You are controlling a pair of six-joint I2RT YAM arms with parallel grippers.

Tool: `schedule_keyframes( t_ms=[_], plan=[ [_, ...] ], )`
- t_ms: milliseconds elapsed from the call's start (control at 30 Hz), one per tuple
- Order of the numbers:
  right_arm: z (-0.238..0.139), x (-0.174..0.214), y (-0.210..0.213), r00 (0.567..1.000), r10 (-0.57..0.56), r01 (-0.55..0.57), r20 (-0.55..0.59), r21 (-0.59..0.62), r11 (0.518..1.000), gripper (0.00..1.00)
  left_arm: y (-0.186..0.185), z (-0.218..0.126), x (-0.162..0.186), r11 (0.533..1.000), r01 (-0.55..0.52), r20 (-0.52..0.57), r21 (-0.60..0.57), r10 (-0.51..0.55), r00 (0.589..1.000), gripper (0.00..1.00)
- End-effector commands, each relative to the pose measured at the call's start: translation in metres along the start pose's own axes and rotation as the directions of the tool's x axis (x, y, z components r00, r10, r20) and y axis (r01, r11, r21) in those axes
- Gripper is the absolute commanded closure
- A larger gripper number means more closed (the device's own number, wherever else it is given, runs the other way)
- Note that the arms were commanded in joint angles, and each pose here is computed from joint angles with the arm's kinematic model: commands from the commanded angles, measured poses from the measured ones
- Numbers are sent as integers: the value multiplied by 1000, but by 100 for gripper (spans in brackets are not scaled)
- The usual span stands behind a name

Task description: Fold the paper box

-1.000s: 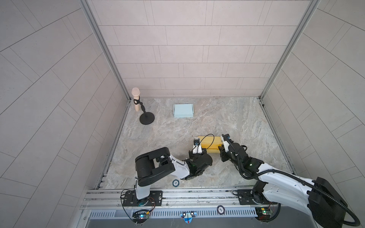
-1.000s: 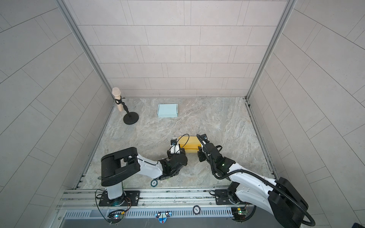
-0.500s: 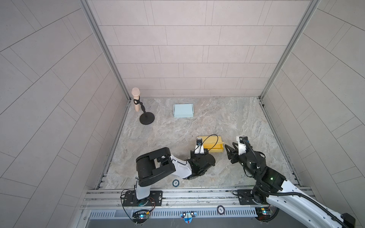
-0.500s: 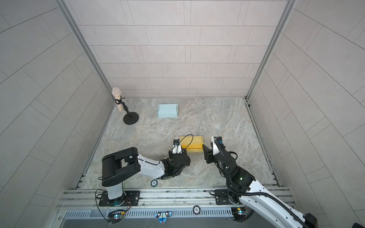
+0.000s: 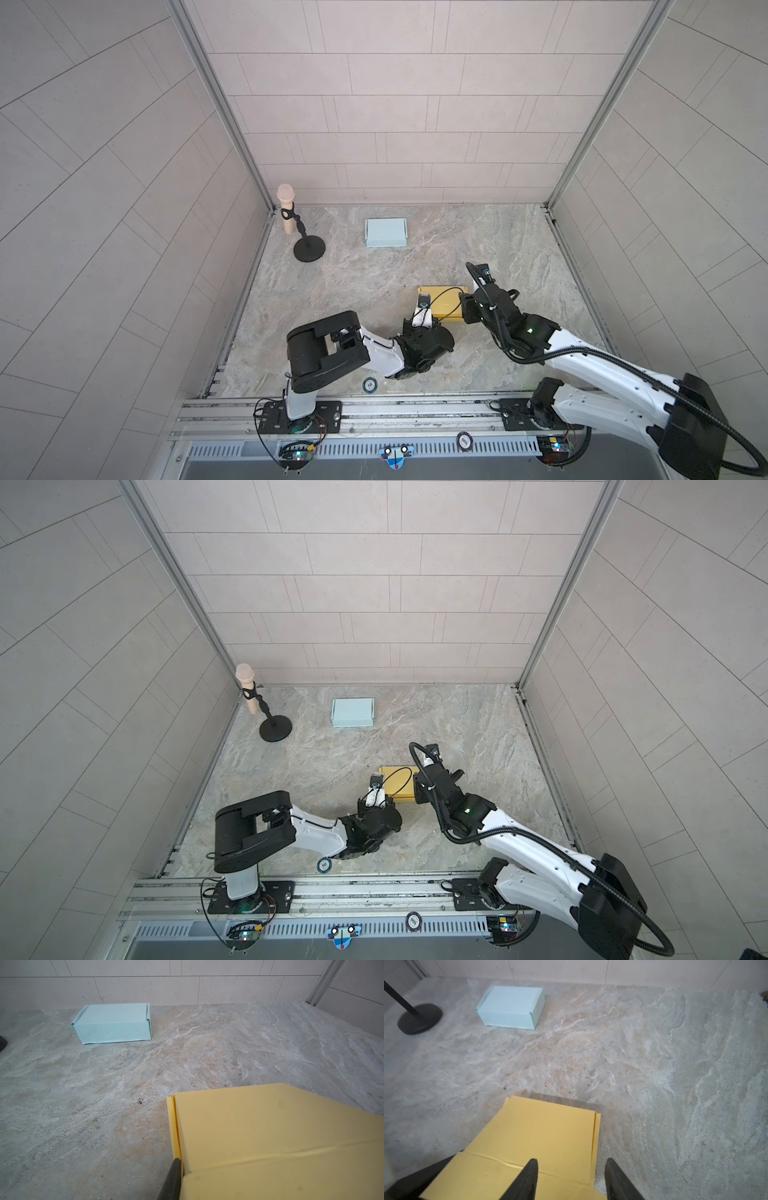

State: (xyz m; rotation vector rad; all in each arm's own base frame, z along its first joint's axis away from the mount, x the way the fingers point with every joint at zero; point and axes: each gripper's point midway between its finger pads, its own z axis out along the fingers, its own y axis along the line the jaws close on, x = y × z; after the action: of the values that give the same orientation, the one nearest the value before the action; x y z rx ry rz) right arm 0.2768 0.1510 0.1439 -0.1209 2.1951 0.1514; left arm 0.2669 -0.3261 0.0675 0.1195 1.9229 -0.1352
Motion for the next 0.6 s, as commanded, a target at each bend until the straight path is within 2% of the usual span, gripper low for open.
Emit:
schedule_keyframes(
  t_ms=[0,267,400,567],
  plan=[
    [8,13,-12,1000,25,-25,-1,63,998,46,-7,-7,-4,999,0,-14,35,0,1000,76],
    [32,40,-22,998,21,-16,-52,108,994,48,-24,-31,2,978,71,-133,197,-45,990,30],
    [41,50,-22,996,29,-20,-79,104,994,48,-19,-47,13,967,83,-245,243,-21,969,10],
    [48,59,-25,994,41,-29,-106,105,994,49,-8,-78,28,939,133,-357,316,-12,934,0]
  ],
)
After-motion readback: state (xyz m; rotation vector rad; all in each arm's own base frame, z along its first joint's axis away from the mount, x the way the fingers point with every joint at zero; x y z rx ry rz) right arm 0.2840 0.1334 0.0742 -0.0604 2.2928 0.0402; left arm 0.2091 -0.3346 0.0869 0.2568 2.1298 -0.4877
